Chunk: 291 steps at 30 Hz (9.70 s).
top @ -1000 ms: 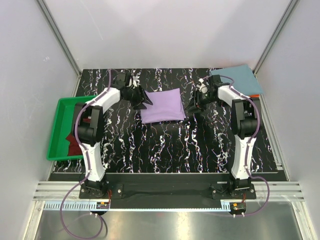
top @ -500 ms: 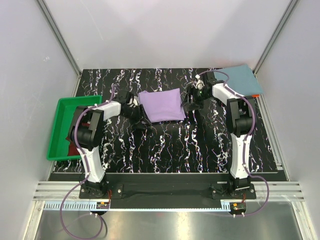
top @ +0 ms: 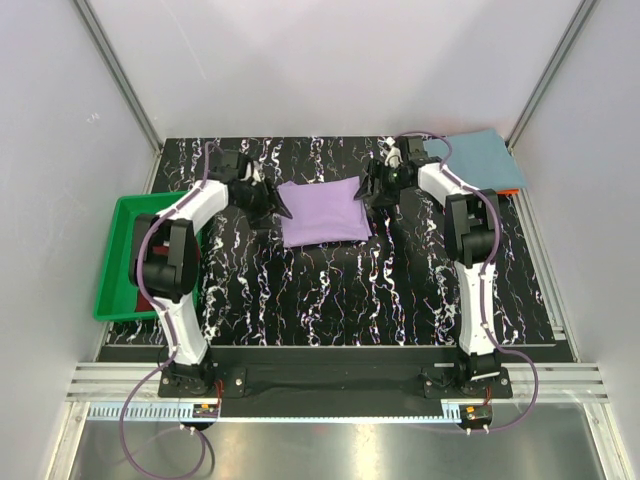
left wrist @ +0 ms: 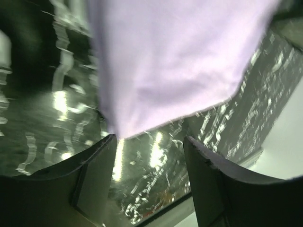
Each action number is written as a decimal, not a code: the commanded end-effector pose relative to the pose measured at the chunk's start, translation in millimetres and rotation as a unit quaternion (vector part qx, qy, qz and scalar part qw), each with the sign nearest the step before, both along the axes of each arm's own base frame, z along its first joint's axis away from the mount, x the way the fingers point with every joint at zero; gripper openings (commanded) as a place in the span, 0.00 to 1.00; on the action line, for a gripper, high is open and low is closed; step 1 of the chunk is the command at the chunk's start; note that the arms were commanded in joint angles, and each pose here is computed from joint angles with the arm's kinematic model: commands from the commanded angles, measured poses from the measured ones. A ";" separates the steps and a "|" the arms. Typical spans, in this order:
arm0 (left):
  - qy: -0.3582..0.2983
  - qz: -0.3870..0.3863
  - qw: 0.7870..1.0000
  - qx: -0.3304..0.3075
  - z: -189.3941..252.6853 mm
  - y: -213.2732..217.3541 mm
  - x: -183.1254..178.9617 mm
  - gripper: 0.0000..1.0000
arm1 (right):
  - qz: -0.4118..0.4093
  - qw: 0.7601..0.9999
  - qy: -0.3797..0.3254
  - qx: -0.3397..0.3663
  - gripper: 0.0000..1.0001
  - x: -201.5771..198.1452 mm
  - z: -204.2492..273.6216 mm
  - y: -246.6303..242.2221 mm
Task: Fold and stack the t-shirts
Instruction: Fold the tshirt, then neatly place the folded tshirt to the corner
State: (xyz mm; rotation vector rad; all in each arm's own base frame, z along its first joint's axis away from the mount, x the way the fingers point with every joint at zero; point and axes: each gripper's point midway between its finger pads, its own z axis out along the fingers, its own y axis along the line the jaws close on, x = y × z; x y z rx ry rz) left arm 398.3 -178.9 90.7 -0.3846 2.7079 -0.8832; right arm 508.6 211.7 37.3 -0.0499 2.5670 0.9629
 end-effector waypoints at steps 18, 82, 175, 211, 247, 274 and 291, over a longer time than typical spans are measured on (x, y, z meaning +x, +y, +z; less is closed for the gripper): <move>0.041 0.016 0.999 0.029 -75.5 28.3 51.8 0.15 | 0.046 0.999 0.010 -0.025 0.70 -39.3 -58.5 25.5; 0.109 0.027 0.993 0.028 -107.4 34.4 25.3 0.00 | -0.003 1.000 0.008 0.022 0.72 -23.4 -52.1 9.2; -0.120 -0.026 0.990 -0.065 51.9 22.8 -51.5 0.51 | 0.028 0.857 -0.321 -0.403 0.00 76.7 234.2 -214.5; -0.088 -0.039 0.992 -0.080 32.1 19.5 -52.2 0.56 | -0.109 0.755 -0.447 -0.467 0.00 199.3 192.9 -360.3; -0.076 -0.037 0.991 -0.099 27.4 14.2 -47.8 0.59 | -0.155 0.740 -0.468 -0.457 0.64 210.9 176.0 -400.3; -0.204 -0.066 0.972 -0.096 117.1 16.5 -65.4 0.64 | -0.031 0.879 -0.339 -0.332 0.55 109.4 113.4 -239.4; -0.192 -0.074 0.971 -0.119 110.3 10.9 -66.2 0.63 | 0.022 0.859 -0.288 -0.423 0.57 95.0 54.0 -230.4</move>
